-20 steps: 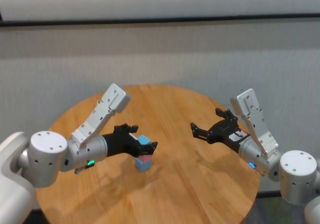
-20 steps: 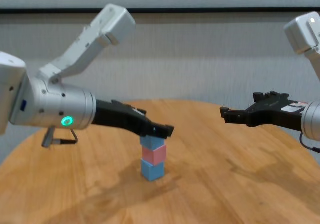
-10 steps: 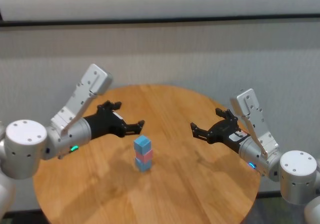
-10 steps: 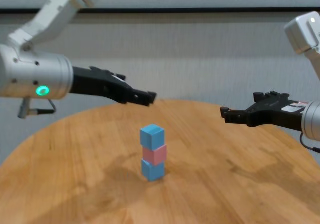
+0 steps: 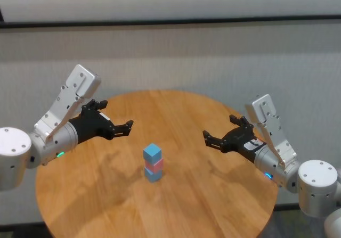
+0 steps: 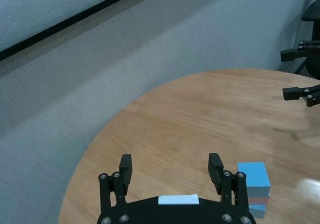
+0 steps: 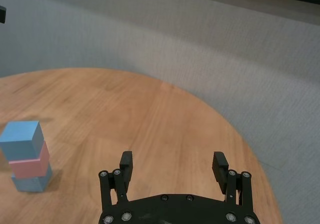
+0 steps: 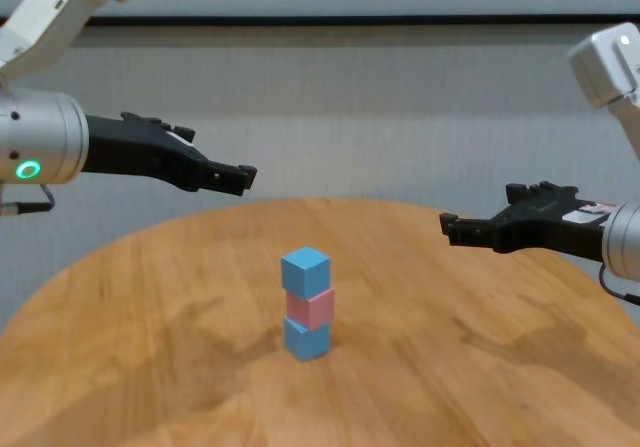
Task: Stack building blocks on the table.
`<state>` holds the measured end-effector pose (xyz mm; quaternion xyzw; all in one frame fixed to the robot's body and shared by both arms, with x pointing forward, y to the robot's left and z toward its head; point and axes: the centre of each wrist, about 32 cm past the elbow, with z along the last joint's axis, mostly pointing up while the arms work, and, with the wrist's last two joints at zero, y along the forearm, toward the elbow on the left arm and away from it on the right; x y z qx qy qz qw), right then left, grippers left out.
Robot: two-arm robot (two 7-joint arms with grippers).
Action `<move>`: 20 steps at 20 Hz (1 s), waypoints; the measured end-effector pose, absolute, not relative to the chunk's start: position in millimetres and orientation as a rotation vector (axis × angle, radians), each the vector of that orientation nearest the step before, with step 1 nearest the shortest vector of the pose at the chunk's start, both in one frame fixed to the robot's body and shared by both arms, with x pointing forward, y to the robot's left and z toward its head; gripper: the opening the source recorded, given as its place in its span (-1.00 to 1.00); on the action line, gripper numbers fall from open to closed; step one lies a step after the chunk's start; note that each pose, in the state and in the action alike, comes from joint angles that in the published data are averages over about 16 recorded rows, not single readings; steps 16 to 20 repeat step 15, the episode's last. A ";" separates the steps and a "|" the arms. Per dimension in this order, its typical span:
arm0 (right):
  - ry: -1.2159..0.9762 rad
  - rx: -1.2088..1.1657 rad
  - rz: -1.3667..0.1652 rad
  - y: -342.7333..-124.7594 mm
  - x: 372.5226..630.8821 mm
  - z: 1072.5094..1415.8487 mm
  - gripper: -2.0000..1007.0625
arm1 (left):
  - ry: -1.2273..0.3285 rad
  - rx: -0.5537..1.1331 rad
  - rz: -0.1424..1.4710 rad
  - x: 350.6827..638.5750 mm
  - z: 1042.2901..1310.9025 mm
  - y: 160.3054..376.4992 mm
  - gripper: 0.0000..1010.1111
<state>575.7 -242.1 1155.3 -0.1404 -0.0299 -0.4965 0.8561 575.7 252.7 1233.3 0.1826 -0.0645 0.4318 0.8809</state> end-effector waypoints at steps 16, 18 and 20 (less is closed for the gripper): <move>-0.063 -0.295 -1.043 -242.1 575.7 1155.4 1.00 | -0.141 0.385 0.907 575.5 1232.3 255.1 0.98; -0.063 -0.295 -1.043 -242.1 575.7 1155.4 1.00 | -0.141 0.385 0.907 575.5 1232.3 255.1 0.98; -0.063 -0.295 -1.043 -242.1 575.7 1155.4 1.00 | -0.141 0.385 0.907 575.5 1232.3 255.1 0.98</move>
